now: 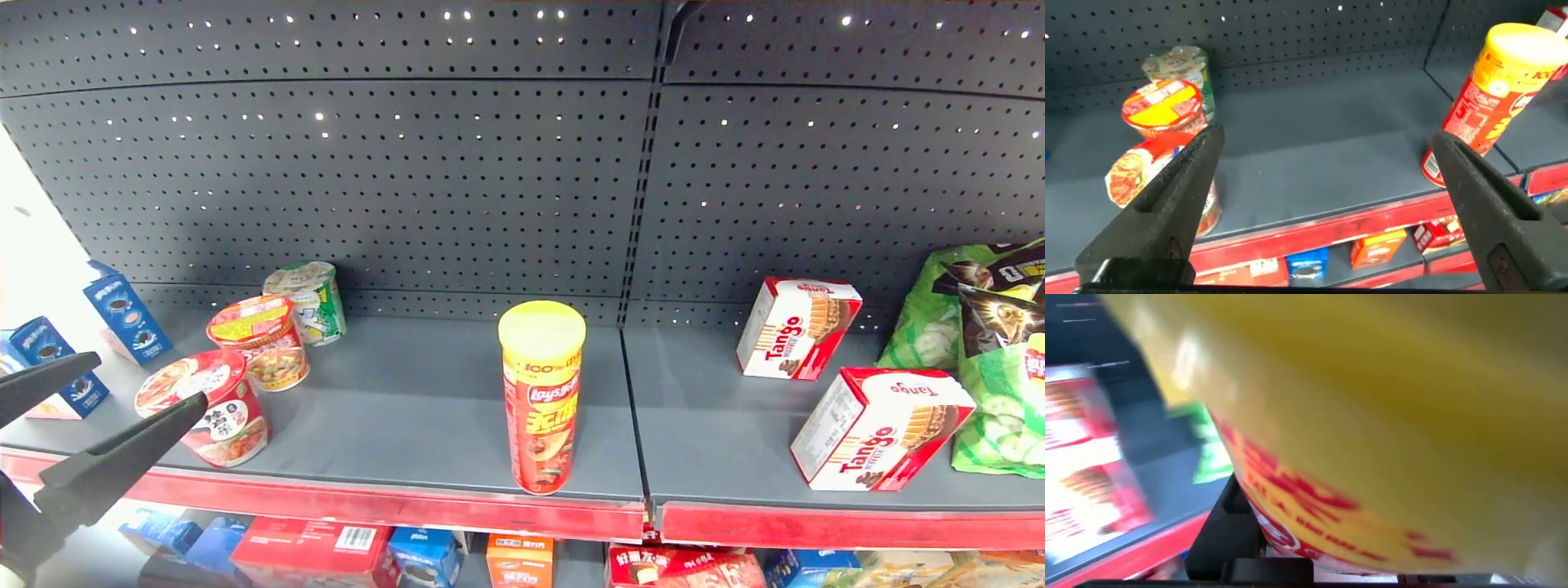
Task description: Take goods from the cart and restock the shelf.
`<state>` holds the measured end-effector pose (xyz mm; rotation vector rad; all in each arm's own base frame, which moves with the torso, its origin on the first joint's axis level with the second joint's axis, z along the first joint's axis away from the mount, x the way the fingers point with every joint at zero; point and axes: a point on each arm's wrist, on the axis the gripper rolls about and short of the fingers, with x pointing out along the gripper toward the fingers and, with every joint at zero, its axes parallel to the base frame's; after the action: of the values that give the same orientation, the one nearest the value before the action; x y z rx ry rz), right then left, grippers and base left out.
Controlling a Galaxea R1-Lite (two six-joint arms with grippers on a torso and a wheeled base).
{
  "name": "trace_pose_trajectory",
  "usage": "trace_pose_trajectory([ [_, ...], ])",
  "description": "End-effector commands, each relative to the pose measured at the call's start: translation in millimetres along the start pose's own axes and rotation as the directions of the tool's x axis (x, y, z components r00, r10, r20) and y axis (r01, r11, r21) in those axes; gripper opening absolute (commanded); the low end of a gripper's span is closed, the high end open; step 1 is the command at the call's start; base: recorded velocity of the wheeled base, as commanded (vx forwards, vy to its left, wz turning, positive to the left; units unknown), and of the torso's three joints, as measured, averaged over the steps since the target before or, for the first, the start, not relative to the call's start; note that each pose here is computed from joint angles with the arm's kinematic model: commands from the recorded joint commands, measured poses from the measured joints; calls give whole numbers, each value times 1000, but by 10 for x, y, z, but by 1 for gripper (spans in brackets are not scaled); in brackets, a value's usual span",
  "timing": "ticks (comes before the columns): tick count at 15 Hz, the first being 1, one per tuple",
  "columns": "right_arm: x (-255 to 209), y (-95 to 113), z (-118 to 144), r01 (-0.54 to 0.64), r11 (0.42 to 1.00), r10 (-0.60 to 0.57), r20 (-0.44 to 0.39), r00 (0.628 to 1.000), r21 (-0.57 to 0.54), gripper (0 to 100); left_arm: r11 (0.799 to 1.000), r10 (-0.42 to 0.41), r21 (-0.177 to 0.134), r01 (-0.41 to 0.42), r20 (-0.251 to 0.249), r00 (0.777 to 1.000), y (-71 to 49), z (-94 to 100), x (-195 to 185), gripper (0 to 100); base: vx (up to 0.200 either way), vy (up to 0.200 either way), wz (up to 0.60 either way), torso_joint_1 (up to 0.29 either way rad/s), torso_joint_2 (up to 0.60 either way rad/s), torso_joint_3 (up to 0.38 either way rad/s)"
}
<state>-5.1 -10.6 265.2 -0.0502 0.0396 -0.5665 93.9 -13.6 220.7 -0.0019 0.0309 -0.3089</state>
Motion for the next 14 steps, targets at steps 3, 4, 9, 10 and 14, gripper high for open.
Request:
trace_pose_trajectory([
  [3, 210, 239, -165, -403, 914, 405, -119, 907, 38, 0, 1000, 1, 2, -1, 8, 1000, -8, -7, -35, 100, 0, 0, 0, 0, 0, 0],
  [4, 222, 299, -208, -481, 874, 486, -148, 861, 69, 0, 1000, 1, 2, -1, 8, 1000, -8, -7, -35, 100, 0, 0, 0, 0, 0, 0],
  [9, 212, 626, -220, -721, 677, 731, -238, 639, 144, 0, 1000, 4, 1, -4, 6, 1000, -11, -34, -61, 100, 0, 0, 0, 0, 0, 0],
  [10, 198, 678, -205, -749, 649, 754, -247, 609, 135, 0, 1000, 13, 2, -13, 2, 1000, -9, -47, -61, 100, 0, 0, 0, 0, 0, 0],
  [14, 248, 1084, 202, -804, 573, 811, -253, 527, 161, 0, 1000, 24, -1, -24, -27, 999, -8, -139, -67, 100, 0, 0, 0, 0, 0, 0],
])
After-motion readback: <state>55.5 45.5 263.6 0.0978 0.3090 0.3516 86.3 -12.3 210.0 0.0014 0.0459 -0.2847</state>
